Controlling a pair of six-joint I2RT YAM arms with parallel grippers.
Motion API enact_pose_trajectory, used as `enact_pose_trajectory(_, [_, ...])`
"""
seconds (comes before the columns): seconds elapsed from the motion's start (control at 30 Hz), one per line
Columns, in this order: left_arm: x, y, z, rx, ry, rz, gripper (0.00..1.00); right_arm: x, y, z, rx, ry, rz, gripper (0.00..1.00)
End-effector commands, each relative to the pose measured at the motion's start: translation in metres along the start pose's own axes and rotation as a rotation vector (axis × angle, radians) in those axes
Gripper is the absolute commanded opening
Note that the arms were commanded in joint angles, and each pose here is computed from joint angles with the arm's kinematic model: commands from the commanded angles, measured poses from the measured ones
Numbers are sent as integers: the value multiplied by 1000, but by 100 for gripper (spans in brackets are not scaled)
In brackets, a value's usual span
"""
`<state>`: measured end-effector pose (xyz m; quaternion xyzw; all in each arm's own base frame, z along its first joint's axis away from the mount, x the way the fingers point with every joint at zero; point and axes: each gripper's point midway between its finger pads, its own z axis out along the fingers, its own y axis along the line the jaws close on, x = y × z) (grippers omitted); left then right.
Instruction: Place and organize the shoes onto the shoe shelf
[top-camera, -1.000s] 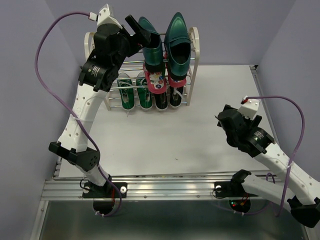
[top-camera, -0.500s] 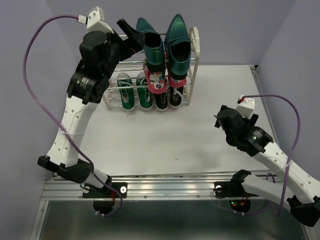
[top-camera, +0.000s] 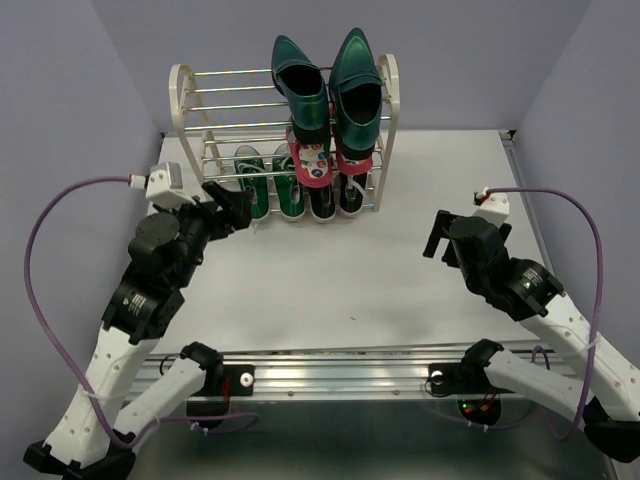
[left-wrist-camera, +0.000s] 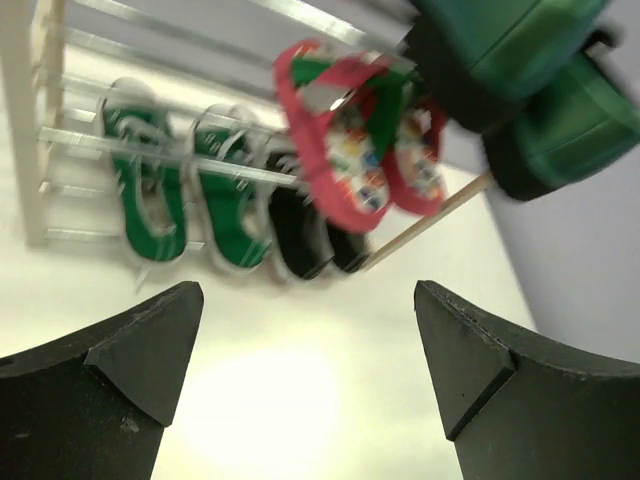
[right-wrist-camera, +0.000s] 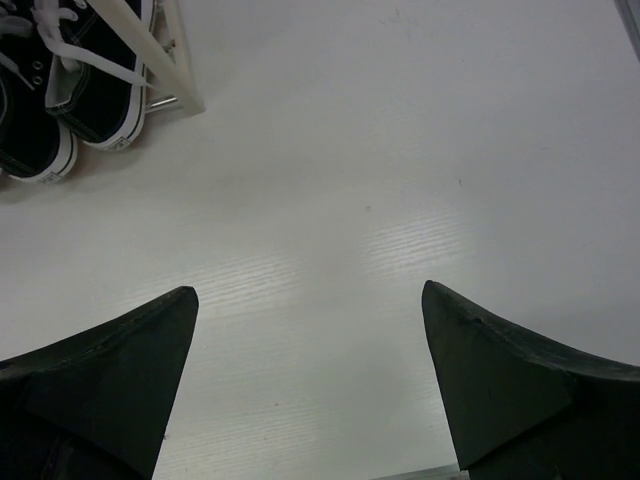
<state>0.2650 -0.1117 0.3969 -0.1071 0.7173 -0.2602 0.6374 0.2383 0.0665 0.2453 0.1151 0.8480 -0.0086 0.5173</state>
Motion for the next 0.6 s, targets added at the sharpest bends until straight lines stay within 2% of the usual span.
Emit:
enact_pose_trajectory(0.0, [70, 61, -11, -157, 75, -43, 99, 1, 9, -3, -63, -5, 102, 100])
enact_pose_trajectory(0.2, [115, 103, -31, -266, 93, -138, 99, 13, 19, -1, -110, 16, 183, 100])
enact_pose_trajectory(0.57, [111, 115, -30, -349, 74, -141, 99, 7, 12, -5, -117, -47, 276, 100])
